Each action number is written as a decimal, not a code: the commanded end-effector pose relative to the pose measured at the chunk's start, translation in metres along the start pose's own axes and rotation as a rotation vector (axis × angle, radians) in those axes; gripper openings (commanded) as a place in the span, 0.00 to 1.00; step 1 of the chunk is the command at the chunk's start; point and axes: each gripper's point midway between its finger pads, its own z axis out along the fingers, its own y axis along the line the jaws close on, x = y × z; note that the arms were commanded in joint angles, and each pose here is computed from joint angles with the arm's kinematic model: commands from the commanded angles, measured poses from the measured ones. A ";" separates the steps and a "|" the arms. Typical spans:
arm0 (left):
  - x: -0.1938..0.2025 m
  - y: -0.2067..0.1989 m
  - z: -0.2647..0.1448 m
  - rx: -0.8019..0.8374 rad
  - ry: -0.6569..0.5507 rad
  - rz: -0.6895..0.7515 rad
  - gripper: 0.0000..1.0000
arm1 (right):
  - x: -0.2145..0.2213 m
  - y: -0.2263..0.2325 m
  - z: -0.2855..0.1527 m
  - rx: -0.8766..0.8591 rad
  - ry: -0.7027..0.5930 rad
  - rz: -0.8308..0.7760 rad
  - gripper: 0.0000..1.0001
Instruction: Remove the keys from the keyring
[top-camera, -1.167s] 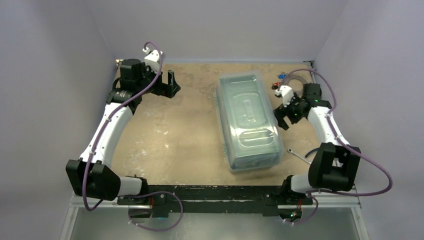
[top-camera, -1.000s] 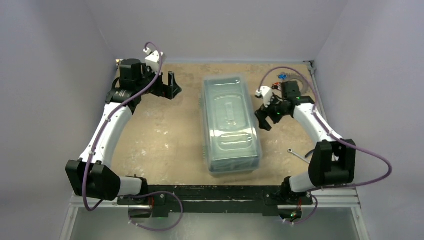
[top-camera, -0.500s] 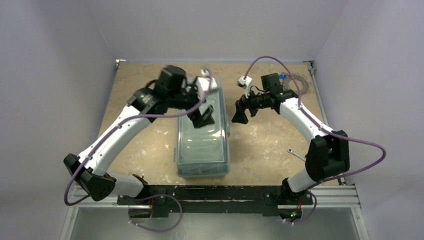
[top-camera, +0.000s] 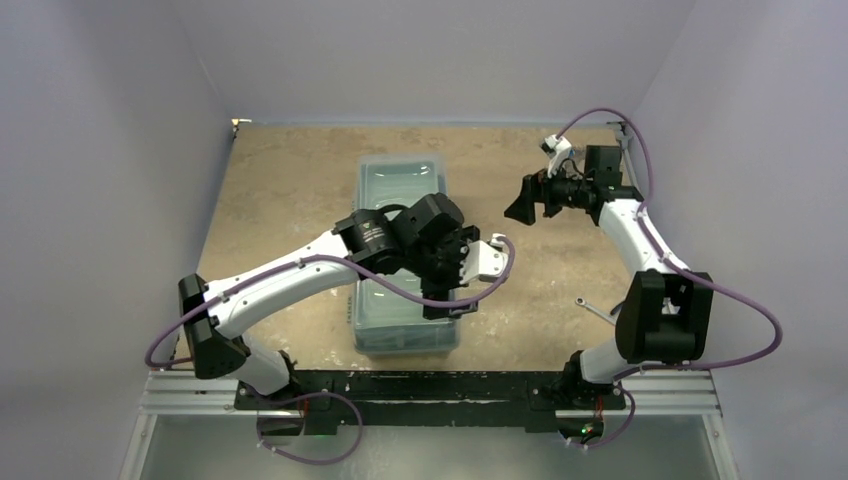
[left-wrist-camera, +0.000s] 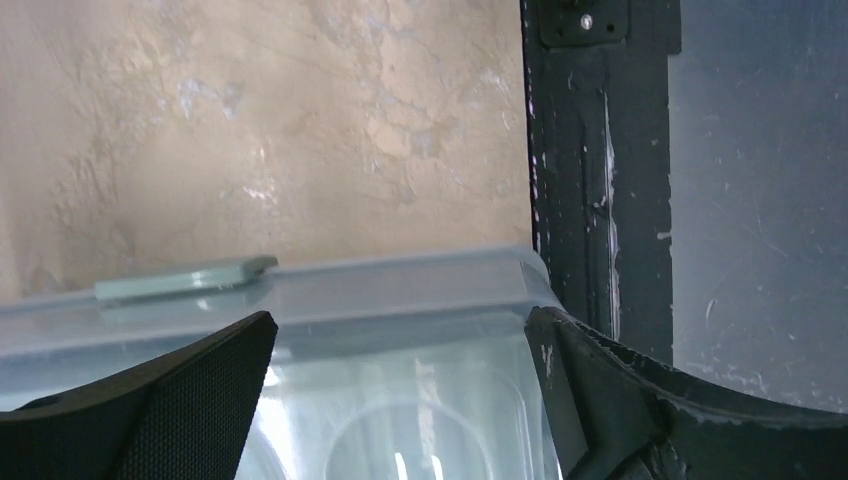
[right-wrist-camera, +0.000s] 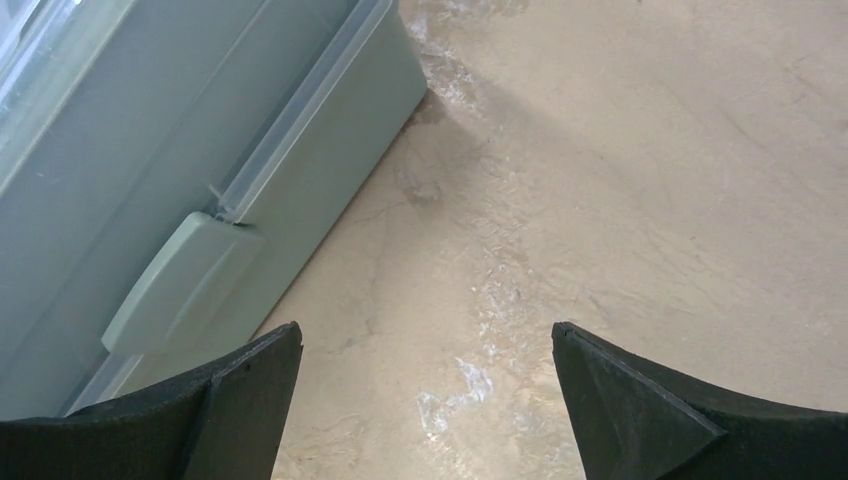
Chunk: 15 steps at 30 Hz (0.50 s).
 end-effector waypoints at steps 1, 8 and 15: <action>-0.030 0.005 0.008 -0.008 -0.025 0.060 0.99 | -0.021 -0.004 -0.015 0.022 -0.082 -0.027 0.99; 0.031 -0.011 0.051 0.011 0.273 0.155 0.99 | -0.021 -0.016 -0.027 0.049 -0.103 -0.006 0.99; 0.098 0.017 0.022 -0.083 0.462 0.146 0.99 | -0.023 -0.010 -0.030 0.023 -0.116 -0.011 0.99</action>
